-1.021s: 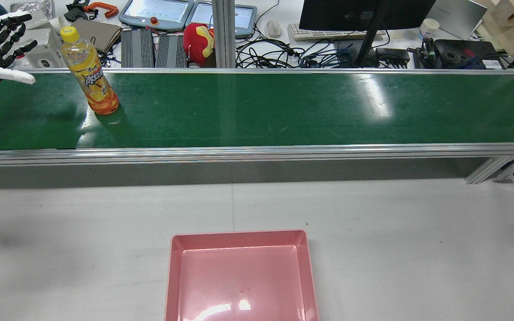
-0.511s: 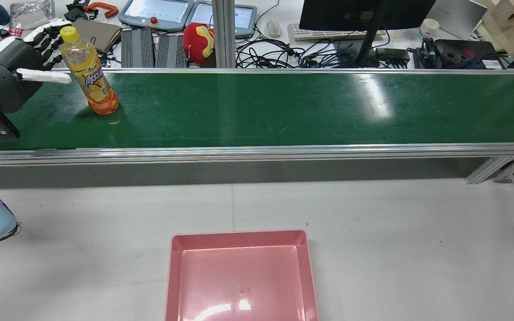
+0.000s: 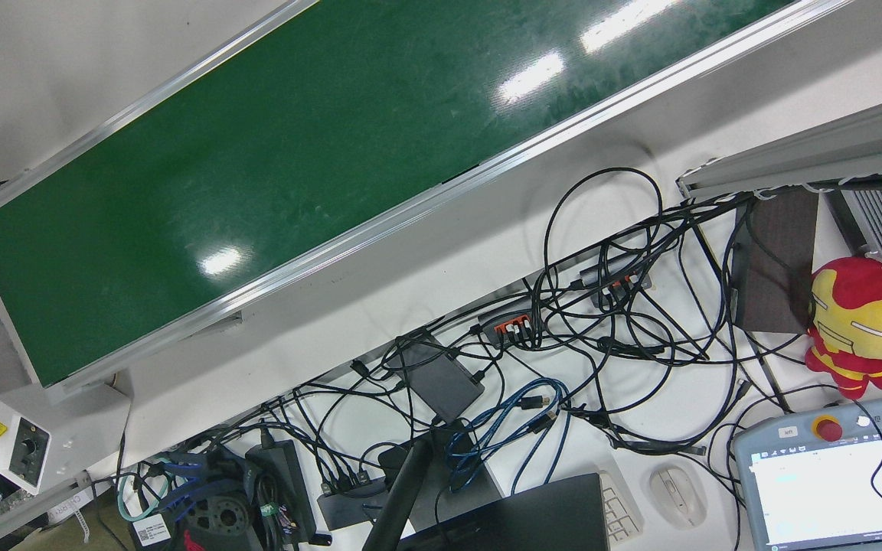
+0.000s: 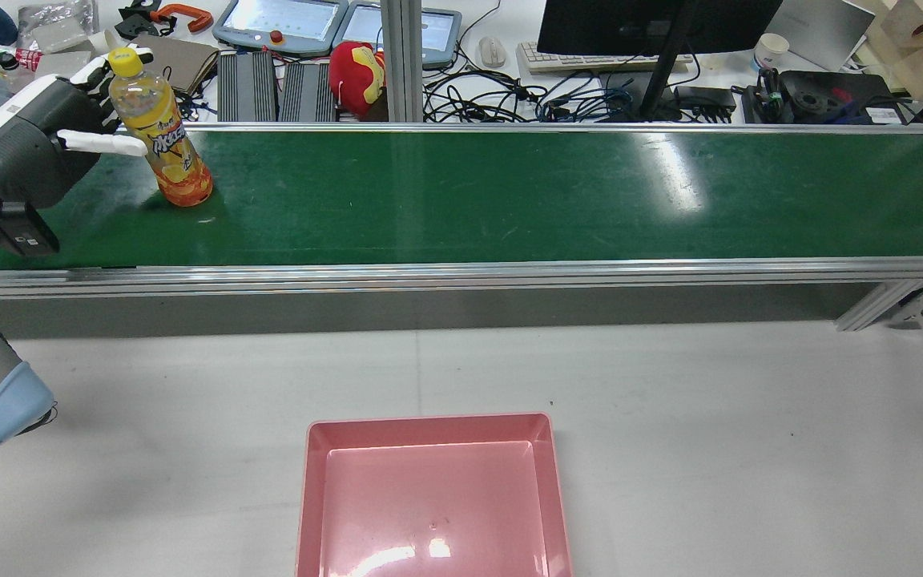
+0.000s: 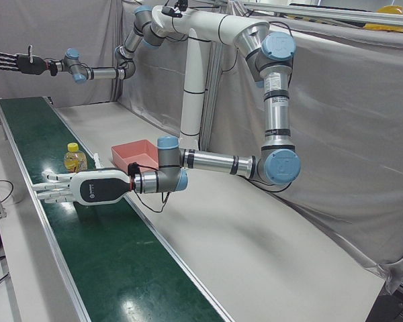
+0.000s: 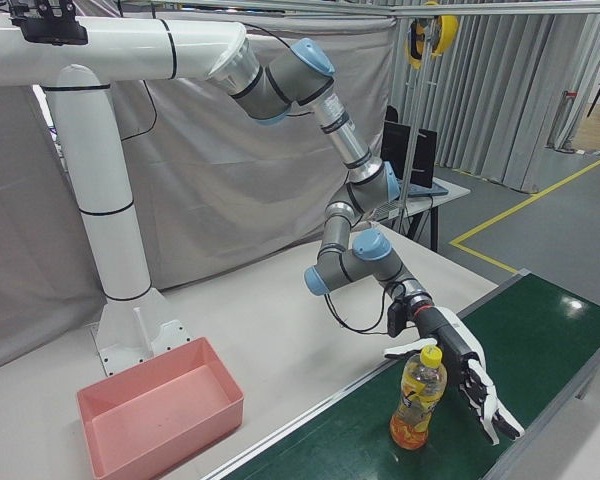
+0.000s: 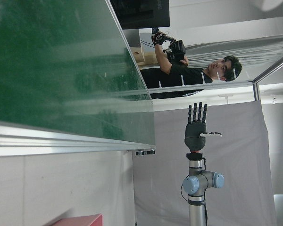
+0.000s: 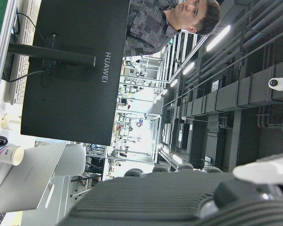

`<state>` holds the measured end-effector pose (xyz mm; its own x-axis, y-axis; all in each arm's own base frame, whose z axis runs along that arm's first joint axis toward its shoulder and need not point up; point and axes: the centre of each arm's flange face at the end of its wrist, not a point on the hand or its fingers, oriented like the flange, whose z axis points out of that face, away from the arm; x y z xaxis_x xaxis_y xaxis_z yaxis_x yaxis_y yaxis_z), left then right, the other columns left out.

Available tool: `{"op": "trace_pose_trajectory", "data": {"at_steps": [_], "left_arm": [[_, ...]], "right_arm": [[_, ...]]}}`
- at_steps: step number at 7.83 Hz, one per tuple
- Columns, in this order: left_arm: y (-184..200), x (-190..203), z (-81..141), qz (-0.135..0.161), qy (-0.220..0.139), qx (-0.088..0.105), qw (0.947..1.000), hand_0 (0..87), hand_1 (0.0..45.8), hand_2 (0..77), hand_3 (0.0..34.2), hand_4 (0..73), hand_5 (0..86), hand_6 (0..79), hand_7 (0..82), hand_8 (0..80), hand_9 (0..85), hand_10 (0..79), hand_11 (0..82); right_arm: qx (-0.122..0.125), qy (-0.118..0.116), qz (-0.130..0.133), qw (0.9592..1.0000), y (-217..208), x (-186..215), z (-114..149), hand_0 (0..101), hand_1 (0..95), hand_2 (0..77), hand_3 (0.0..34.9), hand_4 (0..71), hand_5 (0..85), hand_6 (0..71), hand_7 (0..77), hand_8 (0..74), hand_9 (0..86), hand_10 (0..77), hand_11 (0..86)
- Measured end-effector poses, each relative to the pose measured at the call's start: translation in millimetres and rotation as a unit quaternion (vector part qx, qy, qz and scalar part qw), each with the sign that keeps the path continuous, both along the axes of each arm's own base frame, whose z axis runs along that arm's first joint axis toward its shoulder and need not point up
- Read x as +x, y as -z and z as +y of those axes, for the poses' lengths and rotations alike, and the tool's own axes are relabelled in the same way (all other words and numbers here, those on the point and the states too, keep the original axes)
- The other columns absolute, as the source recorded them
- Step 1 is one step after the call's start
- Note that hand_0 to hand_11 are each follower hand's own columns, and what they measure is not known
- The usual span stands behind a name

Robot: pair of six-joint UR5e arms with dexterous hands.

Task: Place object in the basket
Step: 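Position the left hand around the juice bottle's upper body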

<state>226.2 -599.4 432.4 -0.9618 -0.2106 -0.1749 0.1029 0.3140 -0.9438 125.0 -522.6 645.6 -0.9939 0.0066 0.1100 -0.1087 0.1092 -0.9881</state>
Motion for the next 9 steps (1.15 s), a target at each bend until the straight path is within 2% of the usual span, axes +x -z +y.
{"op": "trace_pose_trajectory", "data": {"at_steps": [1,3,5,9], "left_arm": [[-1,8,1,0.001,-0.002,-0.001,1.0000,56.9,18.0,0.5,0.2,4.4,25.6,0.5,2.7,0.5,0.5,4.9,9.3],[0,15,0,0.004,0.001,-0.002,1.0000,56.5,16.4,0.5,0.1,4.4,25.6,0.5,2.7,0.5,0.5,4.9,9.3],[13,20,-4,0.009,0.001,0.005,0.9999,56.5,18.0,0.5,0.3,4.4,26.7,0.5,2.7,0.5,0.5,3.3,9.3],[29,24,-10,0.014,0.001,0.011,0.9998,57.5,18.0,0.5,0.3,5.5,30.0,0.5,2.7,0.5,0.5,3.8,8.2]], "right_arm": [[0.000,0.000,0.000,1.0000,0,0,0,0,0.0,0.0,0.2,0.0,0.0,0.0,0.5,0.0,0.0,0.0,0.0],[0.000,0.000,0.000,1.0000,0,0,0,0,0.0,0.5,0.2,0.0,0.0,0.0,0.5,0.0,0.0,0.0,0.0],[0.001,0.001,0.000,1.0000,1,-1,0,0,0.0,0.0,0.2,0.0,0.0,0.0,0.5,0.0,0.0,0.0,0.0],[0.001,0.000,0.000,1.0000,1,0,0,0,0.0,0.0,0.2,0.0,0.0,0.0,0.5,0.0,0.0,0.0,0.0]]}}
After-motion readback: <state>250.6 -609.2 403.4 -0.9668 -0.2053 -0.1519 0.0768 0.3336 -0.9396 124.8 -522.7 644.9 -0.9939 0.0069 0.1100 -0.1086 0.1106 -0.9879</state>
